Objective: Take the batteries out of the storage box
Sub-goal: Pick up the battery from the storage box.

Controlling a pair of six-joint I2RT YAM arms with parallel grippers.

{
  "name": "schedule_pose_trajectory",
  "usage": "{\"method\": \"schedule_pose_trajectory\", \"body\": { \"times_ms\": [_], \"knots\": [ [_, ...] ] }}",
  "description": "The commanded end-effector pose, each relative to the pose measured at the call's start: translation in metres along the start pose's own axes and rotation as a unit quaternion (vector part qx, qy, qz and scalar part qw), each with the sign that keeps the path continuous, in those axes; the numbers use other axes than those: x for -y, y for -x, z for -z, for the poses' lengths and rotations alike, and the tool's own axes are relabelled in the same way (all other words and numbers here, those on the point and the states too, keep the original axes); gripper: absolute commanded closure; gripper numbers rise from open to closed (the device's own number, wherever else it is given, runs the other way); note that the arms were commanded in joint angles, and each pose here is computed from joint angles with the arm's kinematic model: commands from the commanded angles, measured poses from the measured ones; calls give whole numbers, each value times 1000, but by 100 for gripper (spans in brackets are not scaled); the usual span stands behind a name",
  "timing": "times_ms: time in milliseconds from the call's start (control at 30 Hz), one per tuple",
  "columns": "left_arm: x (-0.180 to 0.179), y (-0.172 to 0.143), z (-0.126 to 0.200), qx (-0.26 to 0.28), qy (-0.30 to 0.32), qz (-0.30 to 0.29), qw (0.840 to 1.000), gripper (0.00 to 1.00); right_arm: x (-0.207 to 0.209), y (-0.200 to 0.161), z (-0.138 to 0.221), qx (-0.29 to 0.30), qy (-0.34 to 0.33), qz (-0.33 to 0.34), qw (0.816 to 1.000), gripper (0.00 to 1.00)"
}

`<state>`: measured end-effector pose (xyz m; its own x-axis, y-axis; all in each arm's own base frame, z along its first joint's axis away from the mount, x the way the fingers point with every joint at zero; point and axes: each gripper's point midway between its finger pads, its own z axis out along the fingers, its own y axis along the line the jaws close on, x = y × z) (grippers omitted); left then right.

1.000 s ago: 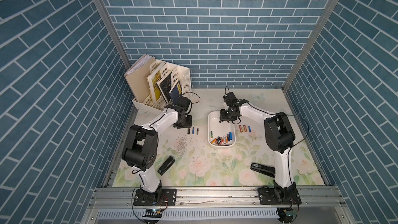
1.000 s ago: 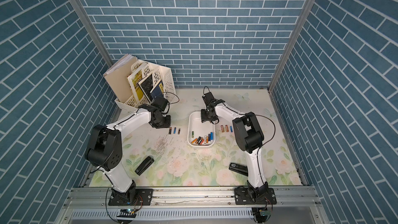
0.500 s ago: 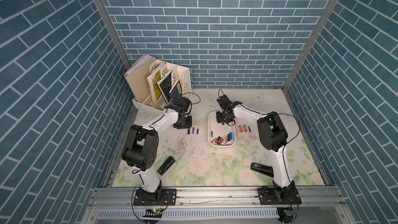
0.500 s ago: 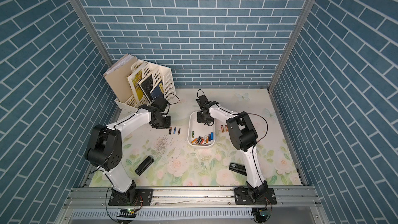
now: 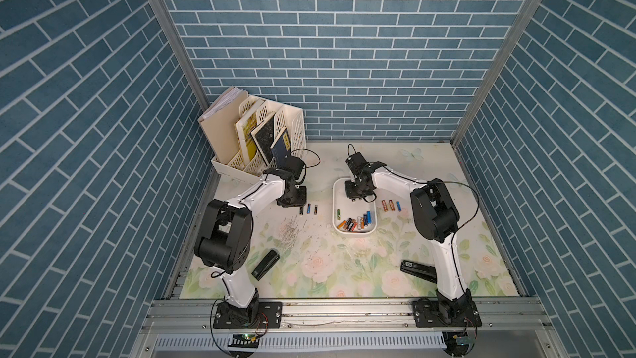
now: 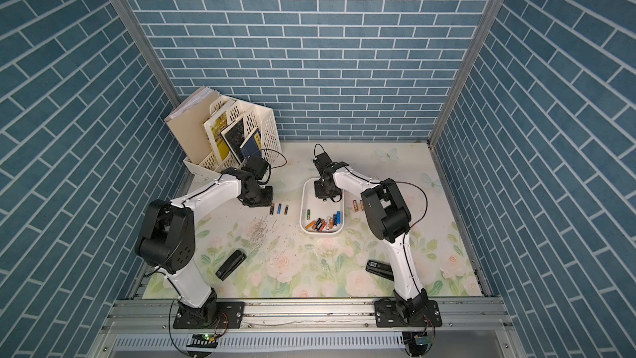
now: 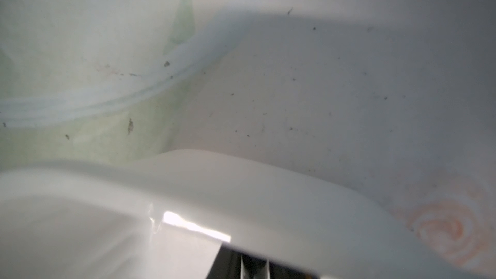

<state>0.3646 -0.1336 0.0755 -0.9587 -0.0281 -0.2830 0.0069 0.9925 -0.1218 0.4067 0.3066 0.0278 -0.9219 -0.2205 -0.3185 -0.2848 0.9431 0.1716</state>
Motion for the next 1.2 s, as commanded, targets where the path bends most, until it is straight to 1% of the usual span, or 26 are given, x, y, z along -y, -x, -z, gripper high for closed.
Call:
{"method": "schedule_pose_trajectory", "body": {
  "times_ms": [0,200,233,267,500,733,900,1033,1167],
  "knots": [
    [-3,-2,7,4,-1,2,1000,60,-6,-10,-5,-23,6,28,999,81],
    [-4,-3,8,4,-1,4,1000,61,-10,-2,9,-8,12,31,999,84],
    [-3,-2,8,5,-2,4,1000,61,-13,-4,9,-13,23,31,999,84],
    [-3,-3,8,5,-1,4,1000,61,-17,2,22,0,29,33,999,84],
    [-2,-5,4,2,-6,6,1000,61,-25,12,56,24,47,36,998,84],
    [-1,-6,3,1,-8,6,1000,61,-18,22,88,36,50,37,997,84],
    [-1,-5,4,2,-10,6,1000,61,10,28,113,48,38,24,998,84],
    [0,-4,4,2,-10,5,1000,61,50,26,130,53,15,-3,998,84],
    [1,-2,4,2,-11,3,1000,61,100,13,142,54,-16,-34,998,84]
  ]
}}
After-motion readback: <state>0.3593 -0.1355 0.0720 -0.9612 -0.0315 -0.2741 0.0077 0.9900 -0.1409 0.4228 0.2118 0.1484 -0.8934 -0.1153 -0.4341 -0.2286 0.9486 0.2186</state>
